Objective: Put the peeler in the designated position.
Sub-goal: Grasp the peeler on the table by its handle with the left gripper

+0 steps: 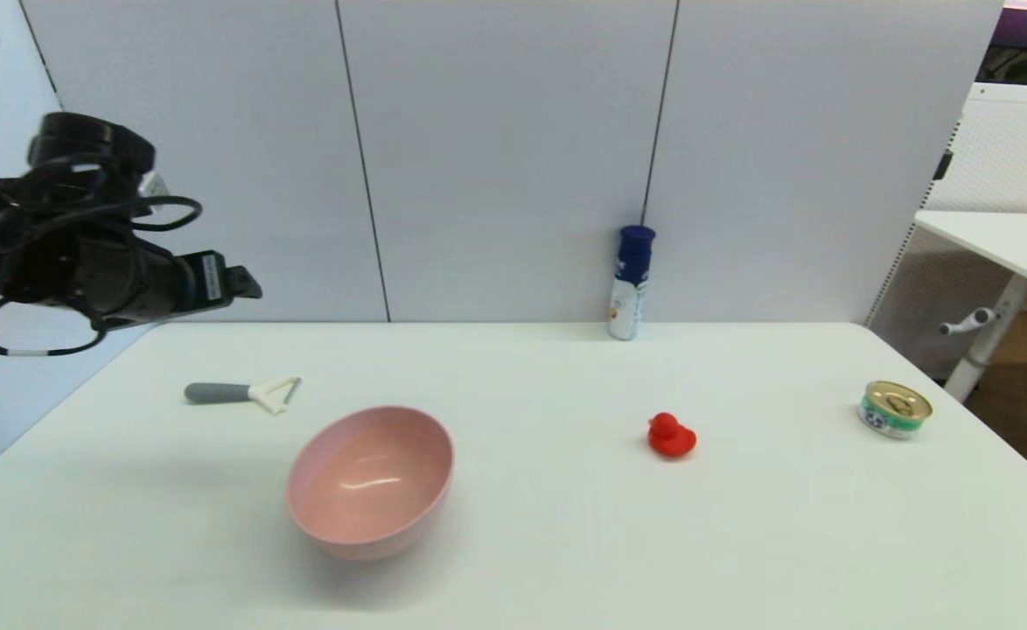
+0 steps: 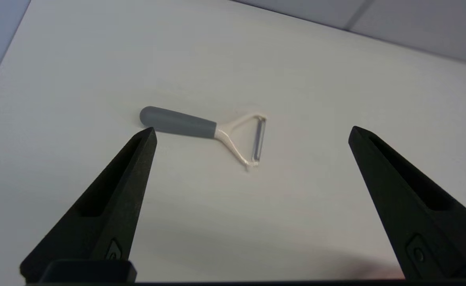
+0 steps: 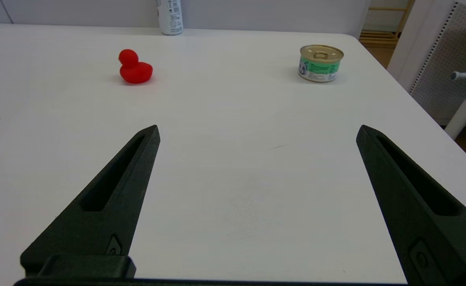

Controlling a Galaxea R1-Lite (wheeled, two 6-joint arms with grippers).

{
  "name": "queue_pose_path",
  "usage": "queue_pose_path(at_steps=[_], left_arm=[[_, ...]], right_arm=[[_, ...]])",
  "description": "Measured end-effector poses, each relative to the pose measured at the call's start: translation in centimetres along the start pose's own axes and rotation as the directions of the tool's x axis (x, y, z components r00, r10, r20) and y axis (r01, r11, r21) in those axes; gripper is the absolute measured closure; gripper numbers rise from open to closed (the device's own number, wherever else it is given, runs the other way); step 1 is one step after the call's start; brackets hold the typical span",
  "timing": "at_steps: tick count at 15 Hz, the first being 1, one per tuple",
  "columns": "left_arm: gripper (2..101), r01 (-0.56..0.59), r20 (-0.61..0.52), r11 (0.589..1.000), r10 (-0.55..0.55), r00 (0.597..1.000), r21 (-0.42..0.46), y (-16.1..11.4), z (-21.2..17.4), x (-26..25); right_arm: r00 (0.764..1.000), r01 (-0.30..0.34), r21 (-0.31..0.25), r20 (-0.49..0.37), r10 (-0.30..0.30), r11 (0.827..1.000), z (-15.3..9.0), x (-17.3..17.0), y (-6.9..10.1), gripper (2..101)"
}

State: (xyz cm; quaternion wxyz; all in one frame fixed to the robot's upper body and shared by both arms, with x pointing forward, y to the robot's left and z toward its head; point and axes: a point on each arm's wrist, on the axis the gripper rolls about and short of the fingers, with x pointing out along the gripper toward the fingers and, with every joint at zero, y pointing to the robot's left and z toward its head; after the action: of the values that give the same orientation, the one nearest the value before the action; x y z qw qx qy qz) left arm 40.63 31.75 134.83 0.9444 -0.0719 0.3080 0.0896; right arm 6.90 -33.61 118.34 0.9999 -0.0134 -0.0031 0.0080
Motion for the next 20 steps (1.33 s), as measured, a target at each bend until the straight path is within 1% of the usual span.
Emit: queue_pose_path(at_steps=[1,2,3,4,5,7,10,11,14,16,17,20], left_arm=[[5.3,-0.080,-0.010,0.995,0.080,0.997,-0.058,-0.7,-0.2,1.7],[5.3,-0.175,-0.019,0.977,0.174,0.985,-0.121,-1.3,-0.7,3.4],[5.3,-0.259,-0.023,0.949,0.259,0.966,-0.180,-1.7,-1.2,4.8],[5.3,-0.336,-0.023,0.911,0.341,0.940,-0.238,-2.0,-1.7,6.1],[5.3,-0.387,-0.020,0.876,0.399,0.917,-0.286,-2.1,-2.0,7.2],[5.3,-0.456,-0.011,0.811,0.486,0.874,-0.366,-2.3,-2.4,8.9],[5.3,-0.496,-0.006,0.741,0.554,0.833,-0.453,-2.7,-2.9,11.2],[5.3,-0.508,-0.007,0.724,0.571,0.821,-0.466,-2.8,-3.2,12.0],[5.3,-0.538,-0.005,0.697,0.609,0.793,-0.474,-3.0,-3.7,14.1],[5.3,-0.572,0.004,0.674,0.649,0.761,-0.467,-3.1,-4.1,15.3],[5.3,-0.580,0.007,0.669,0.658,0.753,-0.465,-3.2,-4.3,15.9],[5.3,-0.597,-0.005,0.666,0.666,0.746,-0.447,-3.3,-4.9,17.2]], right_arm=[[1.000,-0.001,0.000,0.000,0.001,1.000,0.0,0.0,0.0,4.3],[1.000,-0.001,0.000,0.000,0.001,1.000,0.0,0.0,0.0,4.3],[1.000,0.000,0.000,0.000,0.000,1.000,0.0,0.0,0.0,4.3],[1.000,-0.001,0.000,0.000,0.001,1.000,0.0,0.0,0.0,4.3],[1.000,0.000,0.000,0.000,0.000,1.000,0.0,0.0,0.0,4.3],[1.000,0.000,0.000,0.000,0.000,1.000,0.0,0.0,0.0,4.3],[1.000,0.000,0.000,0.000,0.000,1.000,0.0,0.0,0.0,4.3],[1.000,0.000,0.000,0.000,0.000,1.000,0.0,0.0,0.0,4.3],[1.000,-0.001,0.000,0.000,0.001,1.000,0.0,0.0,0.0,4.3],[1.000,-0.001,0.000,0.000,0.001,1.000,0.0,0.0,0.0,4.3],[1.000,-0.001,0.000,0.000,0.001,1.000,0.0,0.0,0.0,4.3],[1.000,0.000,0.000,0.000,0.000,1.000,0.0,0.0,0.0,4.3]])
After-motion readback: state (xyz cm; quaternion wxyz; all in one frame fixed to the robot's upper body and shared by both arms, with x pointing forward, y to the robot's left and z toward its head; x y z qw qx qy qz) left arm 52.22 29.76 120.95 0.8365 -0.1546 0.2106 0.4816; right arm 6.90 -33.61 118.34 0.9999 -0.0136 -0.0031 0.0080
